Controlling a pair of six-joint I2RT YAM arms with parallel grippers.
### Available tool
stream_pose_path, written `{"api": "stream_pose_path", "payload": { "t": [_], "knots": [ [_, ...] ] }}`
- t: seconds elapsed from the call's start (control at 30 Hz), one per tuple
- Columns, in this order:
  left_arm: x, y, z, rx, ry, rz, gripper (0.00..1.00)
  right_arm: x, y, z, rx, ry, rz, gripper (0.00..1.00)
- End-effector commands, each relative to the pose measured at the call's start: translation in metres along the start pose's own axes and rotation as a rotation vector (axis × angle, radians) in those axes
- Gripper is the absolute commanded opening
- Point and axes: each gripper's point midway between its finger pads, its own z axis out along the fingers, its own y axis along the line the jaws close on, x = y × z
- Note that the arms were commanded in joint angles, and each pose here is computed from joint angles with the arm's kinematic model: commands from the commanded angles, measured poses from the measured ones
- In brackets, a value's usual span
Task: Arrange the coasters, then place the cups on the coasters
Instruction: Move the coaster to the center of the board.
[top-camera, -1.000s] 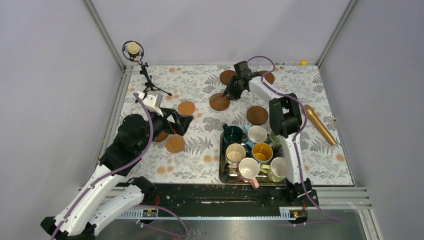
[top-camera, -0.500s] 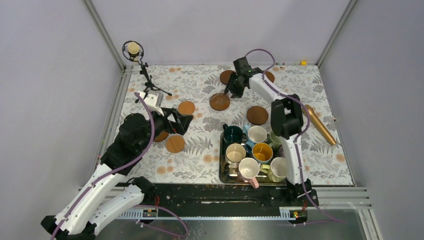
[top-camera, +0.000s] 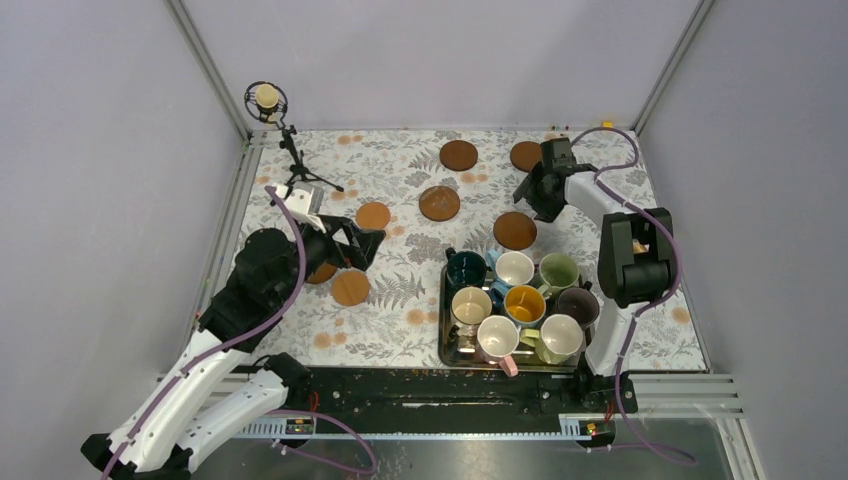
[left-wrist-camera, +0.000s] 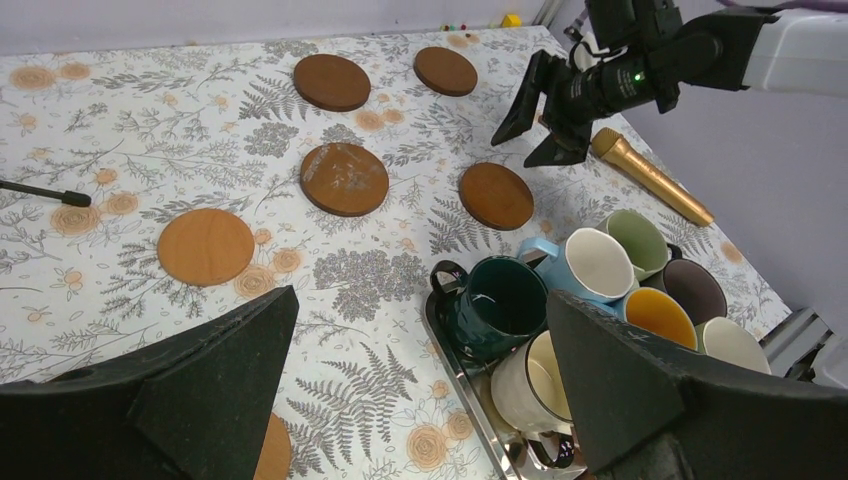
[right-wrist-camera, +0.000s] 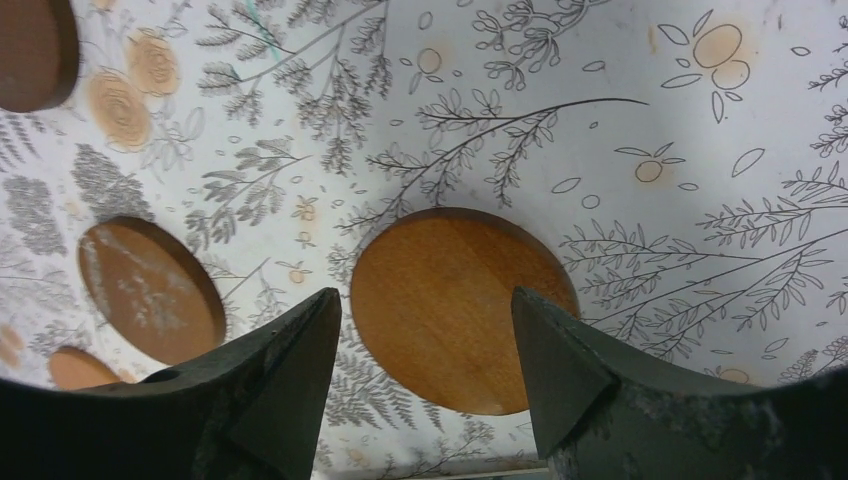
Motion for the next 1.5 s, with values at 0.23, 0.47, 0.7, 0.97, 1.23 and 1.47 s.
{"api": "stream_pose_path", "payload": {
  "t": [0.23, 0.47, 0.7, 0.97, 1.23, 1.47],
  "knots": [
    [-0.016, -0.009, -0.004, 0.040, -0.066, 0.001, 0.99, -0.015, -0.022, 0.006, 0.054, -0.062, 0.045, 0.74],
    [-0.017, -0.008, -0.004, 0.037, -0.069, 0.003, 0.99, -0.012, -0.026, 0.018, 0.075, -0.040, 0.048, 0.74],
    [-0.017, -0.008, -0.004, 0.034, -0.070, 0.003, 0.99, -0.007, -0.025, 0.018, 0.095, 0.004, 0.112, 0.74],
    [-0.018, -0.009, -0.005, 0.038, -0.075, 0.002, 0.99, 0.004, -0.028, 0.015, 0.087, 0.013, 0.190, 0.73],
    [-0.019, -0.009, -0.006, 0.040, -0.079, 0.002, 0.99, 0.003, -0.017, 0.018, 0.080, 0.034, 0.190, 0.71],
    [-0.019, -0.006, -0.007, 0.028, -0.084, 0.004, 0.99, 0.022, 0.018, 0.030, -0.009, 0.137, 0.160, 0.66]
  ]
}}
